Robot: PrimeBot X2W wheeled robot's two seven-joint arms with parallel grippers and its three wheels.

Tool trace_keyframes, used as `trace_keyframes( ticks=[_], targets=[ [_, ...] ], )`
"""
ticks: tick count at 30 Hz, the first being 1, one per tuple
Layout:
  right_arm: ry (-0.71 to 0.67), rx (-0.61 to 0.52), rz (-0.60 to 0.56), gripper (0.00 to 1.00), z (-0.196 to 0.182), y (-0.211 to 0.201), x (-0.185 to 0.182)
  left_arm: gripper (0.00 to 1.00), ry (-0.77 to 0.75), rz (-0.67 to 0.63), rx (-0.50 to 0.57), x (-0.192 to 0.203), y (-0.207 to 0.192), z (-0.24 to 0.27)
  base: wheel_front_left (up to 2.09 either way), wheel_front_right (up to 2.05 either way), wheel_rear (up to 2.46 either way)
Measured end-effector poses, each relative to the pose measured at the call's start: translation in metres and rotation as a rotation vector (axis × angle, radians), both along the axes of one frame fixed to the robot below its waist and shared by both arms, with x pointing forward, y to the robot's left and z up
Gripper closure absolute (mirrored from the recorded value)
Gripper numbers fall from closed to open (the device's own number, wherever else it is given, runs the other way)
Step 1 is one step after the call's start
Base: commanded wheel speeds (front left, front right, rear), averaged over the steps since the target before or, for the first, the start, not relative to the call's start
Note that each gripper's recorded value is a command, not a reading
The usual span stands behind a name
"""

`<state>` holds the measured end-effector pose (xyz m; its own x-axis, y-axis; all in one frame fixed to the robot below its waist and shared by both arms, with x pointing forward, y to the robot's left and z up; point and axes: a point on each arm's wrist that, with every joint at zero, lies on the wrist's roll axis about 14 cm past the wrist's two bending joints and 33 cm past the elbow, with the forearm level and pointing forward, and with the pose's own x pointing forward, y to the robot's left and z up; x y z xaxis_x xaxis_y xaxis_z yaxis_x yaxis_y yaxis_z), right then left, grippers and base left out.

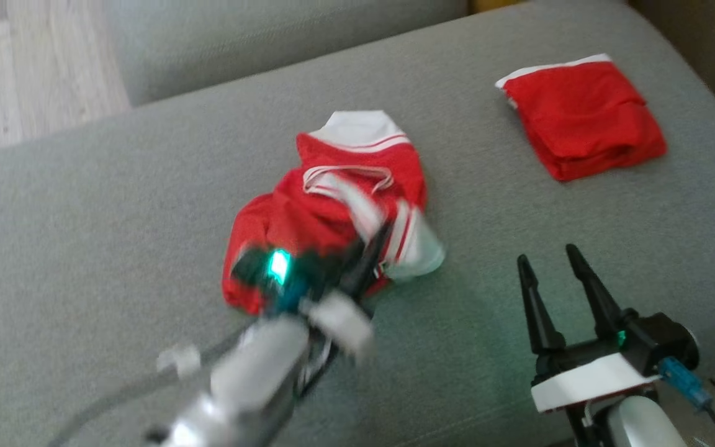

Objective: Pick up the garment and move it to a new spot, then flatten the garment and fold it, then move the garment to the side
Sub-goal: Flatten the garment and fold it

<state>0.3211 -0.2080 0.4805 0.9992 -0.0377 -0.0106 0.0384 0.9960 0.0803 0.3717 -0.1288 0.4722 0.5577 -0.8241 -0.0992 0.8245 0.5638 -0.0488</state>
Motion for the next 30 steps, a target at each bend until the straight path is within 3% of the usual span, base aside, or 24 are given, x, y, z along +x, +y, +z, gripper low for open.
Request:
trace_keyframes(
  ticks=[9,14,17,20,23,24,25,28,29,30],
  targets=[
    [-0.074,0.009,-0.038,0.00,0.020,-0.007,-0.017,1.00,-0.462,-0.140,-0.179,0.039,-0.062,0.220,0.00,0.00,0.00],
    [-0.090,0.007,-0.052,0.00,0.024,-0.010,-0.025,1.00,-0.672,-0.085,-0.271,0.048,-0.049,0.336,0.00,0.00,0.00],
    [-0.078,0.008,-0.066,0.00,0.019,-0.013,-0.029,1.00,-0.712,-0.015,-0.275,0.063,-0.024,0.363,0.00,0.00,0.00],
    [-0.072,0.004,-0.052,0.00,0.017,-0.010,-0.026,1.00,-0.654,0.071,-0.197,0.091,0.010,0.334,0.00,0.00,0.00],
    [-0.083,0.004,-0.023,0.00,0.021,-0.002,-0.017,1.00,-0.485,0.170,-0.079,0.120,0.054,0.252,0.00,0.00,0.00],
    [-0.085,0.002,-0.015,0.00,0.022,0.000,-0.014,1.00,-0.402,0.203,-0.044,0.125,0.071,0.216,0.00,0.00,0.00],
    [-0.083,0.002,0.006,0.00,0.021,0.006,-0.008,1.00,-0.223,0.263,0.022,0.123,0.105,0.135,0.00,0.00,0.00],
    [-0.067,0.007,0.024,0.00,0.017,0.012,-0.001,1.00,0.056,0.324,0.134,0.087,0.149,0.012,0.00,0.00,0.00],
    [-0.061,0.008,0.028,0.00,0.015,0.014,0.002,0.77,0.135,0.354,0.161,0.071,0.163,-0.021,0.00,0.00,0.00],
    [-0.055,0.008,0.031,0.00,0.014,0.015,0.003,0.18,0.193,0.388,0.187,0.055,0.177,-0.048,0.00,0.00,0.00]
  ],
)
